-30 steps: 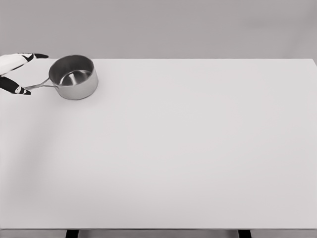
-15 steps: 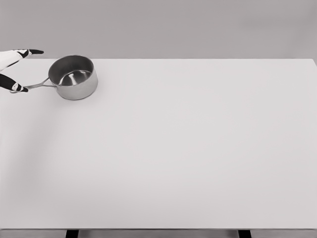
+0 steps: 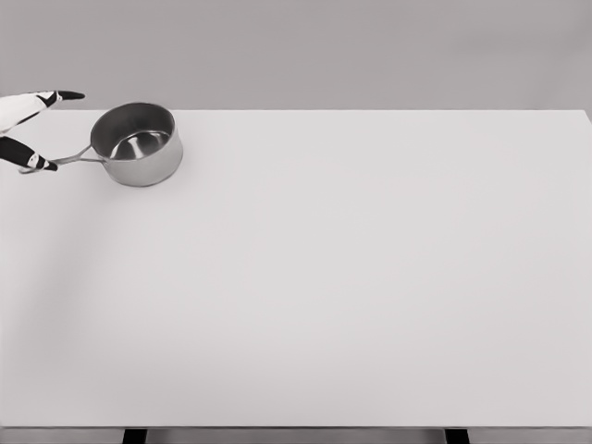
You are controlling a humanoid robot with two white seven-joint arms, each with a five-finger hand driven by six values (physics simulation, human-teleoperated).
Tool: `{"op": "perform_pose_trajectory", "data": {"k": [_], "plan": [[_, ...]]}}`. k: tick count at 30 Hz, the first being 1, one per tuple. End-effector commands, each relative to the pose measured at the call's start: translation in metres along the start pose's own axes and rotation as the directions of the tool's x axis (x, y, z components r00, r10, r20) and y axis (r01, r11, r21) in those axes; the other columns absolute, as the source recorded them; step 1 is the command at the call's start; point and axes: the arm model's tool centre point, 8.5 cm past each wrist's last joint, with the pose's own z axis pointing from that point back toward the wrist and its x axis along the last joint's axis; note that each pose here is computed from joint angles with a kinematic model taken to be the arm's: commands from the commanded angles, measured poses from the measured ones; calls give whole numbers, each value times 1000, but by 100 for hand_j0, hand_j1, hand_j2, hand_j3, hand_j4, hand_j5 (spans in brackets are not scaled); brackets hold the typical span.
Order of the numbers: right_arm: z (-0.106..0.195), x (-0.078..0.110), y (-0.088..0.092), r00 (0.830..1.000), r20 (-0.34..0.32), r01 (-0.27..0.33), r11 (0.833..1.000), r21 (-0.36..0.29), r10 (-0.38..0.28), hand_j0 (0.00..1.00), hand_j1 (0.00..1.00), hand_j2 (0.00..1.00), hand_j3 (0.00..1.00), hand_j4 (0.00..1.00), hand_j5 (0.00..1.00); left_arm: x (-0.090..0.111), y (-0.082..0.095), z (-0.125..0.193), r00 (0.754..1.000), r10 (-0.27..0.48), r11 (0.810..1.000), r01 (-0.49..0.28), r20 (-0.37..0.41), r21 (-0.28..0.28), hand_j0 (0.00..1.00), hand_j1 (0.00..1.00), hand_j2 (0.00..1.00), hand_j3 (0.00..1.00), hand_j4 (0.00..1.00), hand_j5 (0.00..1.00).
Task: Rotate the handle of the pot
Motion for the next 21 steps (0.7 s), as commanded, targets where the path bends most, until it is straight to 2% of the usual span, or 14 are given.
{"op": "perform_pose_trajectory", "data": {"k": [1,8,12,21], "plan": [[0,0,0,1000,0,0,1000,0,0,100,100,100,100,100,100,-3,-2,1,1000,15,1000,-15,-9,3,100,100,100,100,100,100],[0,0,0,1000,0,0,1000,0,0,100,100,100,100,100,100,-7,-2,1,999,32,999,-32,-21,14,100,100,100,100,100,100],[0,0,0,1000,0,0,1000,0,0,100,100,100,100,100,100,-6,4,2,999,27,999,-27,-17,24,100,100,100,100,100,100],[0,0,0,1000,0,0,1000,0,0,100,100,100,100,100,100,-5,-1,2,1000,25,1000,-25,-15,11,100,100,100,100,100,100]]}}
